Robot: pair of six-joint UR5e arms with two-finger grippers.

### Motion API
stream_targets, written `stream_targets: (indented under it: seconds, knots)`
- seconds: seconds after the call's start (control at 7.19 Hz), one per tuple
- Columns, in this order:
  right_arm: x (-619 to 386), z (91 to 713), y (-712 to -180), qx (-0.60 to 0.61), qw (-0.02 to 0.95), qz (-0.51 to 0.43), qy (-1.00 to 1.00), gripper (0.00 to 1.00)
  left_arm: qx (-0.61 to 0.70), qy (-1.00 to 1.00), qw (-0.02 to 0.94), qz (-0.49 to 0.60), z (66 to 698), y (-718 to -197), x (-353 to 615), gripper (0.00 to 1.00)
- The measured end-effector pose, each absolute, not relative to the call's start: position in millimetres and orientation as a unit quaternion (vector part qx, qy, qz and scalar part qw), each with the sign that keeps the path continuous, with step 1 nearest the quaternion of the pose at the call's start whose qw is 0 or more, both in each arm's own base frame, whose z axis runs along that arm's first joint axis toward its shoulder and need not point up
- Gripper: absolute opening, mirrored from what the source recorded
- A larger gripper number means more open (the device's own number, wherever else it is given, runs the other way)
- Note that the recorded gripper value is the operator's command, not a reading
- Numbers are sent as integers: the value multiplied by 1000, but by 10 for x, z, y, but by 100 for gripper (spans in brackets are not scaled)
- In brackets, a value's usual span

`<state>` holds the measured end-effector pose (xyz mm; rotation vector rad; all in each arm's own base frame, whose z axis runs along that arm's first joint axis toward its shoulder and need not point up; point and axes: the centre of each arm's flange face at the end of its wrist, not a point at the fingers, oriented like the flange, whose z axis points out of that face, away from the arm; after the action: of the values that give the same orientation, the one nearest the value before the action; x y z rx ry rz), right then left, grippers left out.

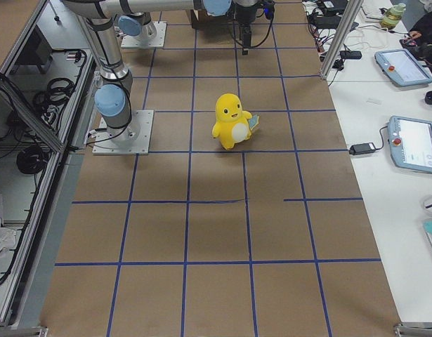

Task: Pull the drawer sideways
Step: 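Pull the drawer out by its handle with the left gripper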

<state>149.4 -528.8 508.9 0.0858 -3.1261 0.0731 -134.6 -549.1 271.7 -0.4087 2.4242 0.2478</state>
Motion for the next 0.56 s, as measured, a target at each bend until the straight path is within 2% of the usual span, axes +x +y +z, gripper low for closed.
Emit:
stream_targets:
  seconds: [0.56]
  knots:
    - [1493,5089,-5288,28,7,23,-999,100,-161,932,313,87,2753,-5501,-1531,24]
